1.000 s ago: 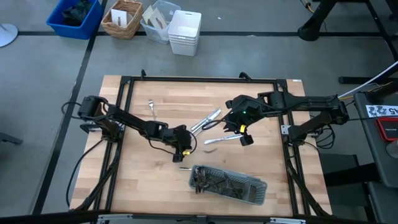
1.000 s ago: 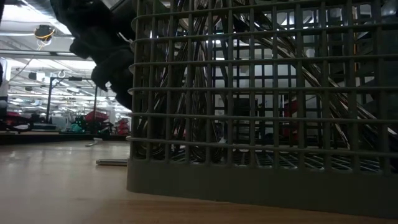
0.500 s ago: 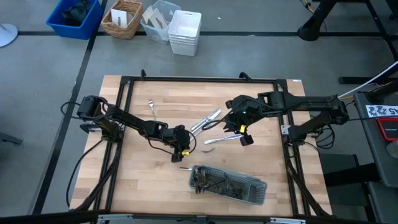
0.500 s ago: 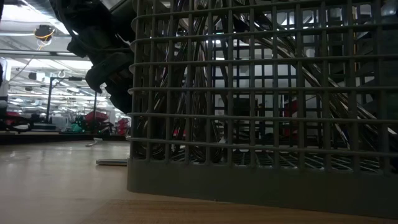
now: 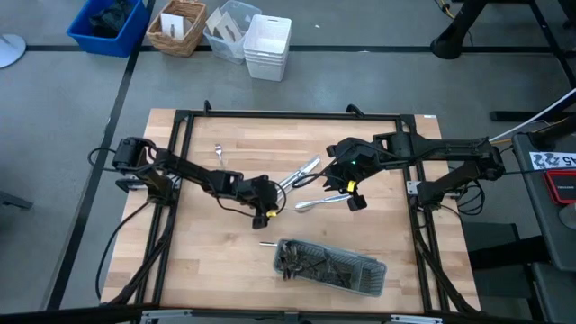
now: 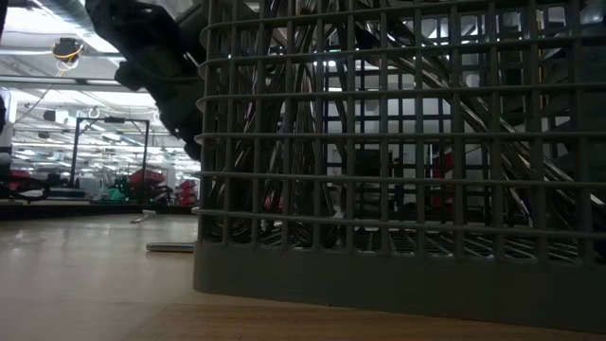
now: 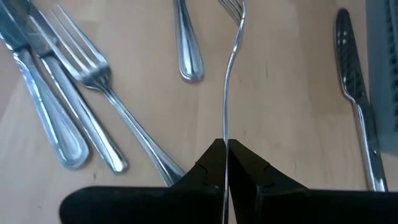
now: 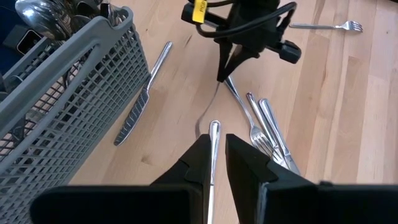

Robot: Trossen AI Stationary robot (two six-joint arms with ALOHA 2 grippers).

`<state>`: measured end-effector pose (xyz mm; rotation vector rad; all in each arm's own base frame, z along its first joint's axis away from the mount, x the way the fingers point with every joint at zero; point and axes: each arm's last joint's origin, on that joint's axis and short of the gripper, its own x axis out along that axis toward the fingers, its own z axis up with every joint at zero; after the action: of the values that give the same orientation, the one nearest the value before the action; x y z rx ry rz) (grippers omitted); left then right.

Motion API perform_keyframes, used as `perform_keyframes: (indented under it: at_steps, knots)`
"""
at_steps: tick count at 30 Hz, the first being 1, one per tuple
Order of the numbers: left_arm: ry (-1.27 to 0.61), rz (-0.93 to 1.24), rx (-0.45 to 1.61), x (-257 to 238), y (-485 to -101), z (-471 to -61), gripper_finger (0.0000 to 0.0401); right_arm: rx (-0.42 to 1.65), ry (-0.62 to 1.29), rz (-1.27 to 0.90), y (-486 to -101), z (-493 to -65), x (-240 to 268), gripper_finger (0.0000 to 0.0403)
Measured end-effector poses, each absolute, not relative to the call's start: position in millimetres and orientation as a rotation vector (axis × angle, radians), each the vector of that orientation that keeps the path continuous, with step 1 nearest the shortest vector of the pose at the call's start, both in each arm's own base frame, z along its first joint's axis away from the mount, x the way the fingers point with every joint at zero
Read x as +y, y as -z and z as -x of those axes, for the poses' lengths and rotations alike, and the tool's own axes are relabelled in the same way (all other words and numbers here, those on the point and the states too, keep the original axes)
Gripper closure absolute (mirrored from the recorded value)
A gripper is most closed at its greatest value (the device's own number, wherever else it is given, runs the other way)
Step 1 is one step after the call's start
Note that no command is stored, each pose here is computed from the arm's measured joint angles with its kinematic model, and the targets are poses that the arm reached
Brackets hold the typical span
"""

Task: Sort silverware
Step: Put the fork into the gray silverware rack

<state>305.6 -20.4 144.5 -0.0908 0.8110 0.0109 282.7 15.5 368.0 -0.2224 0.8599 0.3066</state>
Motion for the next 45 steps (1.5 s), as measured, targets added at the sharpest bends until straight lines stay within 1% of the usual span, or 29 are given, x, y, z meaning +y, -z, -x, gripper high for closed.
perform_keyframes:
  at_steps: [5, 8, 11, 15, 21, 25, 28, 34, 45]
  knots:
    - [-0.010, 0.110, 0.768, -12.8, -147.6, -308.9, 0.0399, 0.863, -0.288, 0.230, -368.0, -282.8, 15.0, 0.0352]
    - [-0.011, 0.122, 0.749, -8.0, -149.0, -310.4, 0.0399, 0.873, -0.232, 0.229, -367.9, -283.0, 13.4, 0.0348]
    - [-0.014, 0.132, 0.709, -3.4, -151.9, -313.1, 0.0399, 0.881, -0.171, 0.220, -367.8, -283.1, 11.9, 0.0336]
    - [-0.024, 0.133, 0.677, 3.0, -154.3, -315.1, 0.0399, 0.885, -0.137, 0.209, -367.8, -283.1, 11.2, 0.0303]
    - [-0.016, 0.138, 0.615, 10.9, -159.1, -318.4, 0.0399, 0.886, -0.136, 0.207, -367.8, -283.1, 11.2, 0.0235]
    - [-0.008, 0.129, 0.564, 14.5, -163.2, -321.0, 0.0399, 0.891, -0.136, 0.207, -367.4, -282.8, 11.2, 0.0209]
    - [-0.007, 0.116, 0.519, 16.0, -166.9, -323.2, 0.0399, 0.905, -0.137, 0.206, -365.4, -283.8, 11.2, 0.0202]
    - [0.007, 0.068, 0.442, 16.1, -176.4, -328.7, 0.0399, 0.962, -0.143, 0.206, -355.5, -289.8, 11.4, 0.0201]
    - [0.024, -0.003, 0.390, 15.6, -191.6, -338.2, 0.0399, 1.049, -0.175, 0.190, -335.1, -305.2, 12.8, 0.0200]
